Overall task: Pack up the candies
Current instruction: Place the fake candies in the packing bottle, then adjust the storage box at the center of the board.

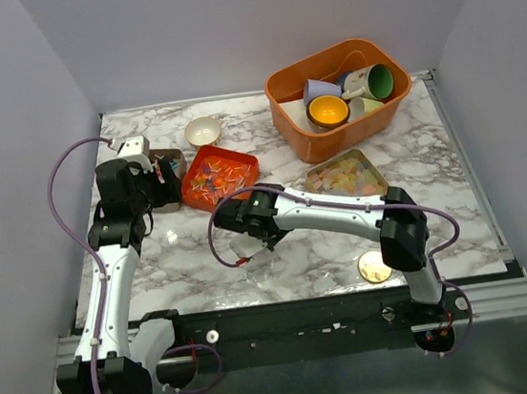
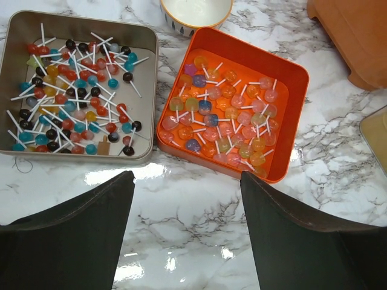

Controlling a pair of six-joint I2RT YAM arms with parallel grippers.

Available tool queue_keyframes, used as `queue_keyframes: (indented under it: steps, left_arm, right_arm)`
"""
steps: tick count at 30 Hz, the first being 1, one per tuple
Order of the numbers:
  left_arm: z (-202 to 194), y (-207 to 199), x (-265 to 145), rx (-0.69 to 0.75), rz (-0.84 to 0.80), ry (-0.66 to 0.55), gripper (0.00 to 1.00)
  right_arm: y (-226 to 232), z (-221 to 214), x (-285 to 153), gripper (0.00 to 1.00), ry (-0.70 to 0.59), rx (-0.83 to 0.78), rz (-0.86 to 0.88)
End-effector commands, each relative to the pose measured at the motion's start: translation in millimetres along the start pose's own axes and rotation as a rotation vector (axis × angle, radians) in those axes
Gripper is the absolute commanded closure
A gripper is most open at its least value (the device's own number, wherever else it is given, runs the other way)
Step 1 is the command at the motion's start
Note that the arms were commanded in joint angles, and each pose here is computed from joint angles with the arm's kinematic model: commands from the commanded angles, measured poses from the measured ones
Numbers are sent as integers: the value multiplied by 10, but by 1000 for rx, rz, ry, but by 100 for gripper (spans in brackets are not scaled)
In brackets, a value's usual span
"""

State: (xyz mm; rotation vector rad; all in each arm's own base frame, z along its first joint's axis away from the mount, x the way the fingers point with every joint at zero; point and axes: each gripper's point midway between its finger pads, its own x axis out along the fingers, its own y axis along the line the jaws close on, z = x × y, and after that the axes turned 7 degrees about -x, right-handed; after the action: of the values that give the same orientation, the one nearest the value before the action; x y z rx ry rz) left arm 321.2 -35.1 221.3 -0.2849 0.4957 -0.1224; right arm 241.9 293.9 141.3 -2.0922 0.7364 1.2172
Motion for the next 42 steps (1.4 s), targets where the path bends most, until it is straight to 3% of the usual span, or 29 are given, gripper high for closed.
queue_keyframes:
  steps: [1,6,16,20,22,26,28,31,38,42]
  left_arm:
    - [141,-48,-41,8,-22,-62,18]
    - [131,-101,-11,-3,-53,-50,17]
    - [-40,-219,285,7,-162,57,17]
    - [-259,-280,441,94,-238,139,18]
    - [-501,-417,559,138,-282,232,18]
    - [-556,-602,757,163,-332,310,23]
    - [-603,-717,928,190,-342,334,28]
    - [-715,-878,1117,233,-351,369,31]
    - [-934,-1067,1634,275,-305,434,34]
    - [-1062,-1213,1696,310,-331,458,36]
  right_arm:
    - [220,-371,-180,99,178,-186,88]
    - [248,-408,-193,99,202,-228,74]
    - [197,-456,-387,99,149,-134,-1]
    - [201,-424,-603,99,18,56,-26]
    - [322,-420,-680,99,-120,176,7]
    - [599,-610,-579,99,-298,568,161]
    - [655,-1265,-424,99,-216,768,93]
    - [642,-1628,-482,99,-295,996,81]
    - [857,-1942,-460,99,-283,1157,50]
    - [996,-1982,-426,99,-265,1179,57]
